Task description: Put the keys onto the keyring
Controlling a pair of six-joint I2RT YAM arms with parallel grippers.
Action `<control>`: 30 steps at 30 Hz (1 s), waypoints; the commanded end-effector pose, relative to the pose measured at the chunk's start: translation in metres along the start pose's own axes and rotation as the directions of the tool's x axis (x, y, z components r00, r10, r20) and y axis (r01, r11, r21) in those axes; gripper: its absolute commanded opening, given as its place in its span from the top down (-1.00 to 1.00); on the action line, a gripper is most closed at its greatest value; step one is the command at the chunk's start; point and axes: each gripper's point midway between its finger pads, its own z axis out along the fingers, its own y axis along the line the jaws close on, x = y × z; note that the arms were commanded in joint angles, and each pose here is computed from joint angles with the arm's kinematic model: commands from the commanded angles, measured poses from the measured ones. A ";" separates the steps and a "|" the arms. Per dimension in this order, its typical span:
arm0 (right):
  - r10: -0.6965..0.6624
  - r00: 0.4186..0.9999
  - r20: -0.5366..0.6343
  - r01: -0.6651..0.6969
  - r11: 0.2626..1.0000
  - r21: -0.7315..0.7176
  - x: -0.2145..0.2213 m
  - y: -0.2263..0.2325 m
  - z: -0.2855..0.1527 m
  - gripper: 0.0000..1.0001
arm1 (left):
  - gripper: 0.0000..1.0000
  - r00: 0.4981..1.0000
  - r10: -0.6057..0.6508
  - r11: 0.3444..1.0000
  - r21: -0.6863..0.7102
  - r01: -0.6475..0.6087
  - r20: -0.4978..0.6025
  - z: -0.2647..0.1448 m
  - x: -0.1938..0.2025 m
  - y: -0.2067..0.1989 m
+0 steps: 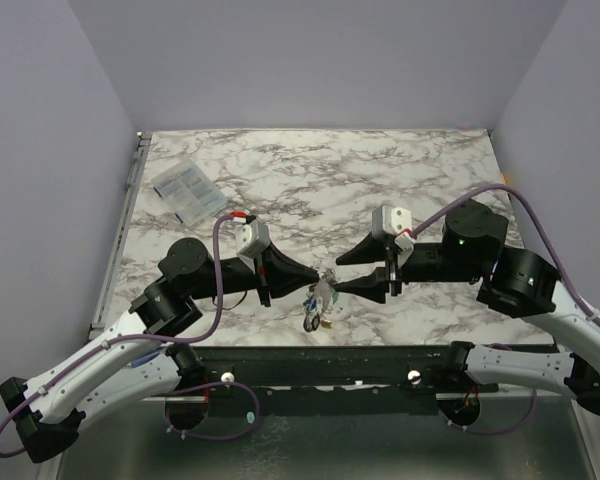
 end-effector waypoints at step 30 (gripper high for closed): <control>0.025 0.961 -0.277 -0.023 1.000 0.014 0.074 -0.017 0.034 0.48 | 1.00 0.999 0.040 0.998 0.046 -0.039 -0.010 0.004 -0.007 -0.006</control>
